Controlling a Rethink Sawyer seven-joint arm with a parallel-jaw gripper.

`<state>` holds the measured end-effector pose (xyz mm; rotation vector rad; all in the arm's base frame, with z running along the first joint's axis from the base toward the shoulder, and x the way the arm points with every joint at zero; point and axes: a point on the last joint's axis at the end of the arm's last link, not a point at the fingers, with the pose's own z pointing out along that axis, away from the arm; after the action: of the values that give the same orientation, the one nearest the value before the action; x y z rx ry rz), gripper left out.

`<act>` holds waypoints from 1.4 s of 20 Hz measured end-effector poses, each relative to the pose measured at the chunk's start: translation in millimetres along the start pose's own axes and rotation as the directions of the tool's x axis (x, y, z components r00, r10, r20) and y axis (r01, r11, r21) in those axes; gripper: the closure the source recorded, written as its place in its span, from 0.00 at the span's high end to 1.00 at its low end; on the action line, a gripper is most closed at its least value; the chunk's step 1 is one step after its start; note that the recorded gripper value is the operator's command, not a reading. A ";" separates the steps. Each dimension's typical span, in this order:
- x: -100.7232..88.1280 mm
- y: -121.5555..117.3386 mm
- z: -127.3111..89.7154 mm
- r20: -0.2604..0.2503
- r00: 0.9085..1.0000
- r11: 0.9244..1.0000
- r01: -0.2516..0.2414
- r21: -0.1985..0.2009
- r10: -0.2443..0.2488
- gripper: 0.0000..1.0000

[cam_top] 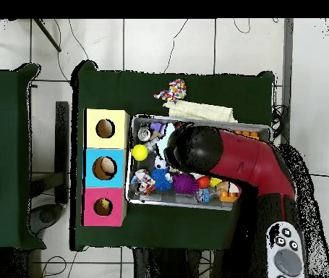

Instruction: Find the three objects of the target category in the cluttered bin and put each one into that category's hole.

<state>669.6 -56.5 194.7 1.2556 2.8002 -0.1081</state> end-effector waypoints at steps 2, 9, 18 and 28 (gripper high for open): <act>5.6 8.5 -9.8 0.002 1.000 1.000 0.014 -0.004 -0.014 1.00; 24.3 27.9 -20.6 -0.005 1.000 0.999 0.030 -0.032 -0.030 1.00; 72.5 36.1 22.3 0.041 0.998 0.991 0.046 -0.125 -0.041 1.00; 92.7 52.3 46.7 0.507 0.830 0.870 0.411 -0.272 -0.233 1.00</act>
<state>648.9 42.6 137.8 0.5567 2.4268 0.0954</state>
